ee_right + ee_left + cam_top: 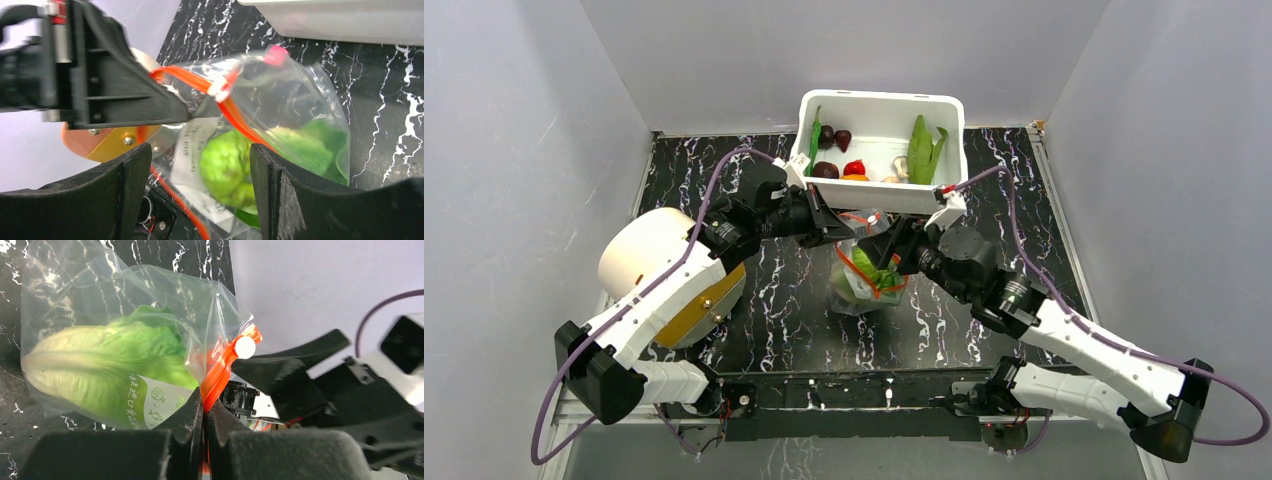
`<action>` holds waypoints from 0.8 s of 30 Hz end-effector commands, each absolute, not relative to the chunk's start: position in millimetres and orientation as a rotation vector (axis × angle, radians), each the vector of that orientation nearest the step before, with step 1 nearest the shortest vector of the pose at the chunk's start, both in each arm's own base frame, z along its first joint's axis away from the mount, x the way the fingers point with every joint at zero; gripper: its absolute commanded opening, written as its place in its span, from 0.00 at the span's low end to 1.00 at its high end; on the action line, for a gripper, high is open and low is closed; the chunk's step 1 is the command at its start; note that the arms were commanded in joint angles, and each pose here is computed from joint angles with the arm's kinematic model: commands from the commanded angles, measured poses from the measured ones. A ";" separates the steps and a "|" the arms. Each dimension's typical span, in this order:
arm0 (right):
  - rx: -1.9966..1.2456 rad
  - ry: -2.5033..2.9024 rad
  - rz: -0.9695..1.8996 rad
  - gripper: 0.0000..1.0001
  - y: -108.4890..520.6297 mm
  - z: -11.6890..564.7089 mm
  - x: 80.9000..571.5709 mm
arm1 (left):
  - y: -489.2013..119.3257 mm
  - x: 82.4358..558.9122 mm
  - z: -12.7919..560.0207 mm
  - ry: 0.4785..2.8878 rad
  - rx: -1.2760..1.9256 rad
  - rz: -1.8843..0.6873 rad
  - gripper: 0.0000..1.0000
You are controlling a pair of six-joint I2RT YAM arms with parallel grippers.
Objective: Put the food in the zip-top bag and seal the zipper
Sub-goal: Place the fake fruit in the zipper food storage bag.
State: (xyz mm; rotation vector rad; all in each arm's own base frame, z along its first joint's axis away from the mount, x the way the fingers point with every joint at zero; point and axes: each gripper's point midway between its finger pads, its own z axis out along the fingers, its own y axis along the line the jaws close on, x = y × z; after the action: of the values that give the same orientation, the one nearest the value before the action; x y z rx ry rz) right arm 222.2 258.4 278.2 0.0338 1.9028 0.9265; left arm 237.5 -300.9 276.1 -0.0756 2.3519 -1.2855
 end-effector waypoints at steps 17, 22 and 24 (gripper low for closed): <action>-0.089 2.043 0.695 0.25 223.5 248.7 207.3 | -304.5 235.5 284.2 2.312 -0.076 -1.385 0.00; -0.049 2.098 0.618 0.32 228.1 225.2 219.7 | -304.1 234.6 285.2 2.311 -0.079 -1.389 0.00; -0.043 2.107 0.580 0.32 228.0 220.3 225.0 | -303.8 234.0 285.6 2.314 -0.079 -1.388 0.00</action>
State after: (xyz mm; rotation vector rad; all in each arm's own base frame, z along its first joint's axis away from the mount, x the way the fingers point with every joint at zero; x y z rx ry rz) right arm 207.4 226.2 216.9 -0.0974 2.1484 0.6344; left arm 238.6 -302.2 265.4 -0.1128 2.3682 -1.3161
